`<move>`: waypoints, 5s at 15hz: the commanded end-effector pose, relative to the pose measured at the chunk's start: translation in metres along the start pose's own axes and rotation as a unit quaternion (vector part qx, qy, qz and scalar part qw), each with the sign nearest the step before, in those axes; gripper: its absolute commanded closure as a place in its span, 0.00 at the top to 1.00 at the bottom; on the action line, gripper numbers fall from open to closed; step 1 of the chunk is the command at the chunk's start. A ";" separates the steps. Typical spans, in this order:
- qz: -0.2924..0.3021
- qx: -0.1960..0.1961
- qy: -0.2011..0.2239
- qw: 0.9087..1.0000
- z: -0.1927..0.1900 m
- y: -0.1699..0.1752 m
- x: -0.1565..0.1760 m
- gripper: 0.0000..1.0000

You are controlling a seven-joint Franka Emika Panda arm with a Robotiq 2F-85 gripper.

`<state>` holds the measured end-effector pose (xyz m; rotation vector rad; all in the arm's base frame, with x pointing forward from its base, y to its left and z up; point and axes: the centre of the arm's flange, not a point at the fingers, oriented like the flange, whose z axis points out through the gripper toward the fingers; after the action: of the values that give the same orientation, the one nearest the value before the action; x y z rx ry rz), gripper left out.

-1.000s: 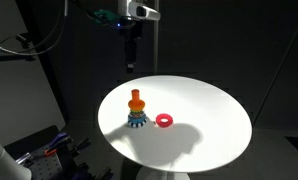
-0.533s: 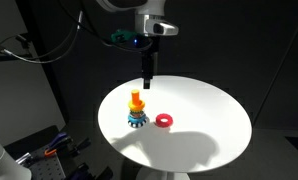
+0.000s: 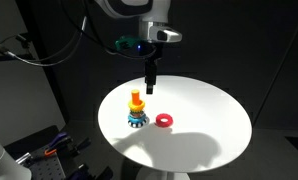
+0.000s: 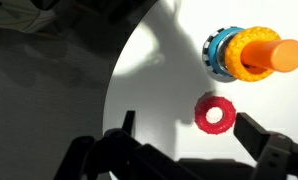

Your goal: Put the red ring on the ring holder

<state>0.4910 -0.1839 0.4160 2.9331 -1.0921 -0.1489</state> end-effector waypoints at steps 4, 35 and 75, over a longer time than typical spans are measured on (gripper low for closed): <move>0.028 0.012 0.028 0.999 0.010 -0.004 0.014 1.00; 0.037 0.028 0.093 0.995 0.225 -0.052 0.071 1.00; 0.039 0.026 0.129 0.991 0.151 -0.062 0.080 0.09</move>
<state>0.5833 -0.1927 0.2191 2.8332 -1.1869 0.2700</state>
